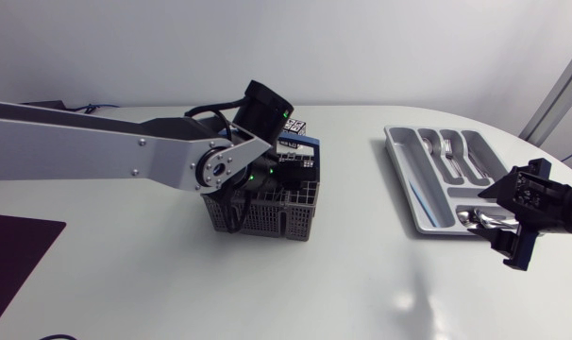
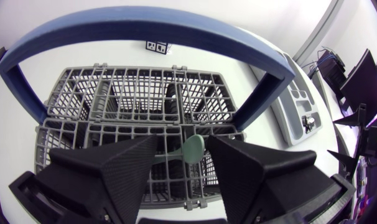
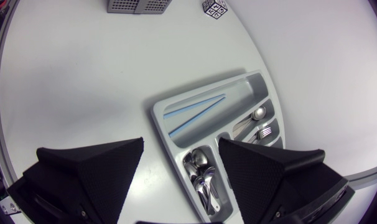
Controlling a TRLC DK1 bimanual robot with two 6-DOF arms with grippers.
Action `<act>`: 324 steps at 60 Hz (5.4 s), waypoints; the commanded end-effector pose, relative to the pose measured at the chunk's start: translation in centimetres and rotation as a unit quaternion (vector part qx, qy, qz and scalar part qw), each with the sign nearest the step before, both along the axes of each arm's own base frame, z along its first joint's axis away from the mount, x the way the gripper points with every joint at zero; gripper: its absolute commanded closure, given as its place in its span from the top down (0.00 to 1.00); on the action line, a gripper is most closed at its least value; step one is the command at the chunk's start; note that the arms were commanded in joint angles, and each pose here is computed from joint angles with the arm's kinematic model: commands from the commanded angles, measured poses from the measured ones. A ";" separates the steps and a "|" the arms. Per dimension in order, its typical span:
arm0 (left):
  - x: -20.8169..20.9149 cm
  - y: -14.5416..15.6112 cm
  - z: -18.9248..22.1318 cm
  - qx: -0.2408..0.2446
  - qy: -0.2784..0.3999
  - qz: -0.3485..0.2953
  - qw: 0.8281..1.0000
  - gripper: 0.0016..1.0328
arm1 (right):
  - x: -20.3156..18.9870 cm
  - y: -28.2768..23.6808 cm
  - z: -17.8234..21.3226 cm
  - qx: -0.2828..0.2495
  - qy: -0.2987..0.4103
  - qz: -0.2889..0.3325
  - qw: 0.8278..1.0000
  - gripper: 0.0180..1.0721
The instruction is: Transfer all utensils from the basket to the drawer tray.
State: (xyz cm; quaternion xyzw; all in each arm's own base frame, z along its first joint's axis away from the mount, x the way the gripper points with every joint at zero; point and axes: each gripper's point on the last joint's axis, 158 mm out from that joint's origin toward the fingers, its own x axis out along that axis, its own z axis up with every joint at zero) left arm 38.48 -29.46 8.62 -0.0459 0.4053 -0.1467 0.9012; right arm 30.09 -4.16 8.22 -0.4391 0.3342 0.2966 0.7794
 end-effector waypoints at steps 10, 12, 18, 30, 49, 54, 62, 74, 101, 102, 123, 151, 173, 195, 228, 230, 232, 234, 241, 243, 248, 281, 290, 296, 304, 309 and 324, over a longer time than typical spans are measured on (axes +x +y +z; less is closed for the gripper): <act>0.1 -1.0 0.1 0.009 -0.002 -0.018 1.000 0.50 | -1.3 1.4 -1.3 0.016 0.019 0.003 1.000 0.83; 0.0 -1.0 0.1 0.010 -0.003 -0.020 1.000 0.47 | -1.4 1.5 -1.5 0.017 0.021 0.005 1.000 0.83; 0.1 -1.1 0.2 0.010 -0.004 -0.020 1.000 0.46 | -1.6 1.6 -1.6 0.016 0.021 0.006 1.000 0.83; -0.4 -1.3 0.0 0.017 -0.005 -0.027 0.999 0.41 | -1.8 1.8 -1.5 0.015 0.019 0.007 1.000 0.83; -0.3 -1.2 0.1 0.029 -0.016 -0.022 0.999 0.25 | -2.2 2.0 -1.9 0.015 0.019 0.009 1.000 0.83; -0.4 -1.2 0.0 0.033 -0.018 -0.022 0.999 0.23 | -2.3 2.0 -2.0 0.015 0.020 0.009 1.000 0.83; -0.5 -1.3 -0.1 0.035 -0.019 -0.024 0.999 0.20 | -2.4 2.1 -2.3 0.016 0.021 0.010 1.000 0.83; -0.6 -1.5 -0.1 0.038 -0.024 -0.027 0.999 0.14 | -2.4 2.1 -2.4 0.014 0.020 0.010 1.000 0.83; -1.3 -1.8 0.1 0.047 -0.035 -0.039 0.997 0.04 | -2.8 2.2 -3.0 0.014 0.022 0.011 1.000 0.83; -1.3 -1.8 0.2 0.047 -0.036 -0.039 0.998 0.04 | -2.8 2.2 -3.0 0.014 0.022 0.011 1.000 0.83; -1.4 -1.1 1.9 0.028 -0.050 -0.030 0.998 0.04 | -2.9 2.4 -3.1 0.016 0.023 0.011 1.000 0.83; -2.4 -1.1 5.8 -0.027 -0.064 -0.029 0.997 0.04 | -3.1 3.0 -2.6 0.019 0.016 0.013 1.000 0.83; -3.3 -1.5 8.4 -0.083 -0.052 -0.045 0.994 0.04 | -3.4 3.2 -1.7 0.017 0.008 0.014 1.000 0.83; -4.2 -1.7 10.1 -0.100 -0.053 -0.052 0.992 0.04 | -3.8 4.0 -0.9 0.022 0.006 0.019 1.000 0.83; -5.4 -1.7 14.1 -0.132 -0.068 -0.054 0.987 0.04 | -4.6 10.1 1.8 0.096 0.026 0.043 0.994 0.85; -5.6 -1.8 14.3 -0.134 -0.069 -0.055 0.987 0.04 | -4.7 10.5 1.9 0.101 0.029 0.044 0.993 0.85; -5.6 -1.8 14.5 -0.137 -0.069 -0.055 0.987 0.04 | -4.9 10.9 2.1 0.108 0.032 0.047 0.992 0.85; -5.7 -1.7 14.6 -0.138 -0.069 -0.054 0.986 0.04 | -4.9 11.4 2.3 0.115 0.035 0.048 0.992 0.85; -5.9 -1.8 15.3 -0.148 -0.070 -0.055 0.985 0.04 | -5.1 12.9 2.8 0.139 0.044 0.051 0.988 0.85; -6.0 -1.7 15.4 -0.150 -0.070 -0.055 0.985 0.04 | -5.1 13.3 3.0 0.147 0.046 0.051 0.987 0.85; -6.0 -1.6 15.8 -0.156 -0.072 -0.053 0.984 0.04 | -5.0 14.3 3.7 0.171 0.052 0.050 0.983 0.85; -9.6 -2.9 16.6 -0.211 -0.024 -0.117 0.970 0.04 | -5.8 21.2 7.5 0.273 0.106 0.088 0.952 0.85; -12.0 -4.2 15.7 -0.209 -0.007 -0.159 0.965 0.04 | -6.0 22.9 7.6 0.287 0.122 0.104 0.945 0.85; -13.3 -5.0 15.2 -0.206 0.002 -0.180 0.962 0.04 | -6.4 24.0 8.0 0.303 0.133 0.118 0.936 0.85; -14.9 -5.6 14.6 -0.211 0.027 -0.206 0.955 0.04 | -6.7 25.1 8.4 0.314 0.143 0.131 0.930 0.85; -15.8 -5.8 14.2 -0.216 0.044 -0.223 0.950 0.04 | -7.0 25.6 8.3 0.319 0.154 0.140 0.925 0.85; -17.5 -6.1 13.7 -0.217 0.063 -0.252 0.941 0.04 | -8.2 26.9 9.1 0.347 0.178 0.172 0.905 0.72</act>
